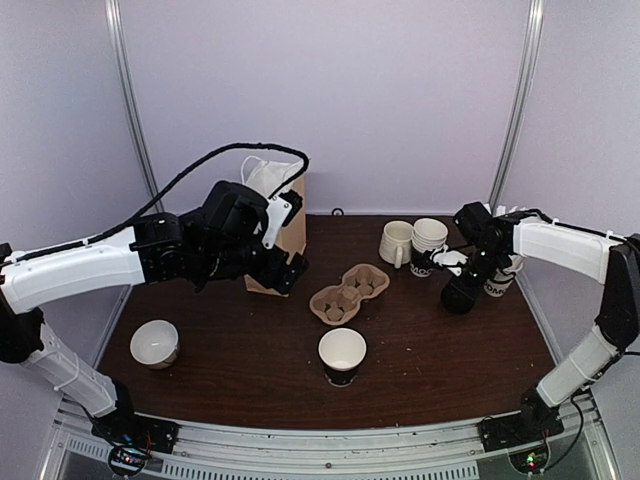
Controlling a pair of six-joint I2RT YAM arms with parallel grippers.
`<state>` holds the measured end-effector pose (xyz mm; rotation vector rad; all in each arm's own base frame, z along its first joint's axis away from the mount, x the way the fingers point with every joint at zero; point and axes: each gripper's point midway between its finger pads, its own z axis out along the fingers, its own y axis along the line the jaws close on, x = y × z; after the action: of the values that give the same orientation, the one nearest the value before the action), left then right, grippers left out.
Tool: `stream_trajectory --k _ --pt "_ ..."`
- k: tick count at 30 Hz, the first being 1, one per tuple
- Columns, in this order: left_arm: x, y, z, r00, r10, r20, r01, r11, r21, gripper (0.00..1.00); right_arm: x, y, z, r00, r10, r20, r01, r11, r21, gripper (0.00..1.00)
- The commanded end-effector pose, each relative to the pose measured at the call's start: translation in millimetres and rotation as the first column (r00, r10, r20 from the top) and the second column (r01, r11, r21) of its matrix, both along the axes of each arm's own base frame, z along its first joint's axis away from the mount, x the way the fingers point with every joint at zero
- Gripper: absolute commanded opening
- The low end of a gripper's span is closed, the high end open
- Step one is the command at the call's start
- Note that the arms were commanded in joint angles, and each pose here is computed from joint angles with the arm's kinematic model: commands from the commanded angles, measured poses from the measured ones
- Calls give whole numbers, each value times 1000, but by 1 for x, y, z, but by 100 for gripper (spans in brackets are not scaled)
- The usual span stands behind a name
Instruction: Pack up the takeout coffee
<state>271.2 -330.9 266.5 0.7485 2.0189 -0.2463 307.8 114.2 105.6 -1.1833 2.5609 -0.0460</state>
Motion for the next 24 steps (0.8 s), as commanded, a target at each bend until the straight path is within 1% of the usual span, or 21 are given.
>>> stream_trajectory --k 1,9,24 --pt "-8 -8 10 999 -45 -2 45 995 -92 98 24 -13 -13 997 -76 17 77 997 -30 28" --pt "-11 -10 2 998 -58 -33 55 994 -96 98 36 -10 -36 996 -82 -41 81 996 -34 32" --pt "-11 -11 0 998 -46 -47 40 993 -115 98 43 -20 -48 991 -129 -35 126 989 -77 32"
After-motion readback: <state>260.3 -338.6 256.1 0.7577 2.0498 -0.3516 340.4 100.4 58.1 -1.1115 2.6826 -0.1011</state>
